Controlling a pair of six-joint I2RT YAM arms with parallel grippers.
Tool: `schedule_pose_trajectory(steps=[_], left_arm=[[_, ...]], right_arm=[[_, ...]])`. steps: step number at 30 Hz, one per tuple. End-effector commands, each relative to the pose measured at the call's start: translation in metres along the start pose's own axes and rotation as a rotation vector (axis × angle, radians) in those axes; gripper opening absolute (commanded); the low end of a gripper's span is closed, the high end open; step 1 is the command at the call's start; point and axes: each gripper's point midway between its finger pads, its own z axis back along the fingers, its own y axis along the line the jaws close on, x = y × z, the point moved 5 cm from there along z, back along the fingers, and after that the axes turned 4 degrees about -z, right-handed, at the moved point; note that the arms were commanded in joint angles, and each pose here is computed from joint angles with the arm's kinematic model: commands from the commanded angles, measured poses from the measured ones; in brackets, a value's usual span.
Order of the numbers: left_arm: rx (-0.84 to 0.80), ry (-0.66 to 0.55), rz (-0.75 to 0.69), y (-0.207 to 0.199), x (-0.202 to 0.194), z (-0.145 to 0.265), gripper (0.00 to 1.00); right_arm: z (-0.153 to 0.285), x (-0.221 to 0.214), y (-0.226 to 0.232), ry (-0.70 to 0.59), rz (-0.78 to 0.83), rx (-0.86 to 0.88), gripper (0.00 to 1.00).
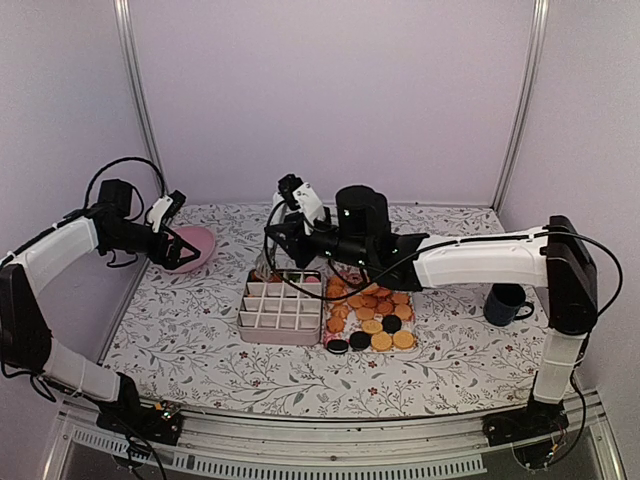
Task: Pack the cookies
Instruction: Place the fake cookies in the empty pocket of the box.
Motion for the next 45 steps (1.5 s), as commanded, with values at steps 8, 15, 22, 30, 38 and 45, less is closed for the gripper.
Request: schedule_pose_trajectory(steps=[8, 15, 22, 30, 38, 45], left_arm=[[0.008, -0.013, -0.033, -0.001, -0.001, 0.004, 0.99], [-0.004, -0.013, -0.028, -0.002, -0.002, 0.002, 0.99], [-0.004, -0.014, -0.028, -0.002, -0.001, 0.002, 0.99], [-0.006, -0.016, -0.025, -0.002, -0.001, 0.002, 0.99], [-0.003, -0.018, -0.025, -0.001, 0.000, 0.003, 0.99], [-0.008, -0.016, -0.020, -0.002, -0.001, 0.002, 0.99]], right_arm=[[-0.027, -0.030, -0.002, 0.053, -0.001, 0.001, 0.00], [-0.020, -0.020, -0.005, 0.036, 0.013, -0.024, 0.00], [-0.013, -0.017, -0.005, 0.033, 0.017, -0.031, 0.02], [-0.010, -0.019, -0.006, 0.037, 0.008, -0.034, 0.26], [0.002, 0.009, -0.010, -0.020, 0.024, -0.056, 0.31], [0.018, 0.022, -0.016, -0.050, 0.027, -0.068, 0.31]])
